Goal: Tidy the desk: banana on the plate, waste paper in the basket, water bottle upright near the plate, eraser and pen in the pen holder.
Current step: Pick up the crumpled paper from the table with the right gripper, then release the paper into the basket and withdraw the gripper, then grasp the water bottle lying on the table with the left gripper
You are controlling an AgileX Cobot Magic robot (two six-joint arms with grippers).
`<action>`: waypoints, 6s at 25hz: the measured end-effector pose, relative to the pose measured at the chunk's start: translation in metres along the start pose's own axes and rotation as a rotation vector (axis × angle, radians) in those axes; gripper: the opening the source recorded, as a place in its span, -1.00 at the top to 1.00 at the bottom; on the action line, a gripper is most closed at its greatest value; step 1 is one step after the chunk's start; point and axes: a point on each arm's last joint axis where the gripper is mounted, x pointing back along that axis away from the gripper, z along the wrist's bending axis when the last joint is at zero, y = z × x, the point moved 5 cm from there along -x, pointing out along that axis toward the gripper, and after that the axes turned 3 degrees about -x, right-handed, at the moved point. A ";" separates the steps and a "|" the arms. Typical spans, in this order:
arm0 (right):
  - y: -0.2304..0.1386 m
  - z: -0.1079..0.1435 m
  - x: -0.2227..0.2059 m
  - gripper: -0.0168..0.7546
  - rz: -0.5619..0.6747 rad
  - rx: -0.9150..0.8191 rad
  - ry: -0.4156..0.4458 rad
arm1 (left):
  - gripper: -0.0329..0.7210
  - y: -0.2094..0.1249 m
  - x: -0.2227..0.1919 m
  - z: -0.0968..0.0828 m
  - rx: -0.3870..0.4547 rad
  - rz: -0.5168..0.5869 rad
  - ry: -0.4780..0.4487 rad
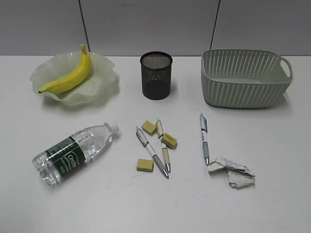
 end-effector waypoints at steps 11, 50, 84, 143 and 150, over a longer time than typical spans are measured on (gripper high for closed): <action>0.000 0.002 0.000 0.10 0.000 -0.007 0.011 | -0.11 -0.088 -0.006 -0.009 0.006 -0.250 0.029; 0.004 0.108 -0.237 -0.53 0.870 0.416 0.441 | -0.03 -0.093 -0.008 -0.009 0.008 -0.295 0.035; 0.043 0.118 -0.283 0.67 0.741 0.460 0.296 | 0.04 -0.093 -0.008 -0.009 0.009 -0.295 0.034; 0.064 0.024 -0.044 -0.41 0.427 0.123 0.154 | 0.07 -0.093 -0.008 -0.009 0.010 -0.295 0.032; 0.011 0.008 -0.001 -0.41 0.214 0.103 0.183 | 0.08 -0.093 -0.008 -0.010 0.011 -0.295 0.030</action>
